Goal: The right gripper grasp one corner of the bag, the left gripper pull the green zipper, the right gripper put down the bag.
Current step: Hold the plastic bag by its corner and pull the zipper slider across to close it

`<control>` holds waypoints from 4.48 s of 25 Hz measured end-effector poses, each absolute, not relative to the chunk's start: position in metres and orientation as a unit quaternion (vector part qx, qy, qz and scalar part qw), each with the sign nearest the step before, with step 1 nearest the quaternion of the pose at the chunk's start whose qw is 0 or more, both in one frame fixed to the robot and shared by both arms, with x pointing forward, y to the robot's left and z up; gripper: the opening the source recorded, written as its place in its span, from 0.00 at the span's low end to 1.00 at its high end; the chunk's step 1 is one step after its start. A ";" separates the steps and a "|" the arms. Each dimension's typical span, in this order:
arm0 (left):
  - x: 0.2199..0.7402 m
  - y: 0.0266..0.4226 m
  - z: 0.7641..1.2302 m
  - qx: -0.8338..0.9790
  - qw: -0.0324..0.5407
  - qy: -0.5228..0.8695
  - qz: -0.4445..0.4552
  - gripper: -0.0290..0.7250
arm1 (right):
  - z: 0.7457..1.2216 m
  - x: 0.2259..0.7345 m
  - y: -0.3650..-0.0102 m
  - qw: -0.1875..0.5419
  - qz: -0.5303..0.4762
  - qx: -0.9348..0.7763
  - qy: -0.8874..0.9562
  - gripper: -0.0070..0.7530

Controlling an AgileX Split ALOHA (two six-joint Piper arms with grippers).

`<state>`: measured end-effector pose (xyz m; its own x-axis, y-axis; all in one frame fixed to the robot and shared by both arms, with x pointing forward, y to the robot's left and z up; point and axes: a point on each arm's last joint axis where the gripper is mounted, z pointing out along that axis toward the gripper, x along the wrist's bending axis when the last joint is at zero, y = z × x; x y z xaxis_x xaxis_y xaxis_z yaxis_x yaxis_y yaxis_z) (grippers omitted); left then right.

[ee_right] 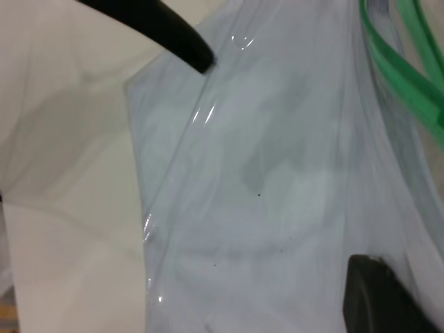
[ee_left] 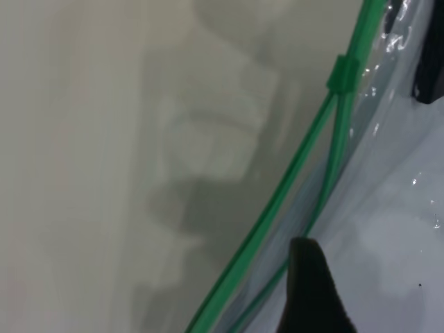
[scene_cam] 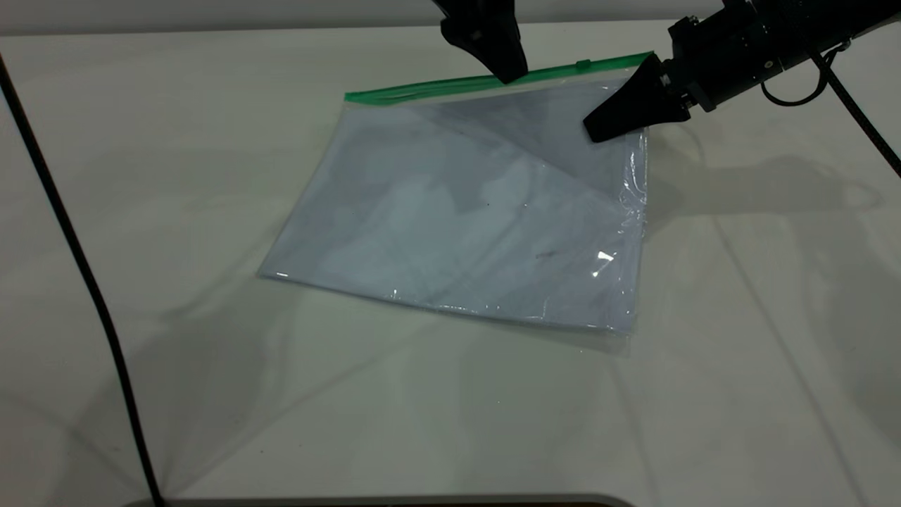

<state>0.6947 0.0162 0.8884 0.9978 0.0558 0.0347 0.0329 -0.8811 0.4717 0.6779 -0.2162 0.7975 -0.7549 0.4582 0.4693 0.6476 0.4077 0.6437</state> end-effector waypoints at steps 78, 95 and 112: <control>0.708 -0.010 0.831 0.915 0.384 -0.052 0.112 0.11 | 0.792 0.691 -0.218 -0.005 -0.412 -0.298 -0.861 0.06; 0.714 0.008 0.833 0.911 0.403 -0.032 0.082 0.11 | 0.795 0.691 -0.224 0.011 -0.432 -0.314 -0.845 0.06; 0.727 0.038 0.833 0.912 0.404 -0.005 0.064 0.11 | 0.798 0.692 -0.222 0.021 -0.445 -0.329 -0.833 0.06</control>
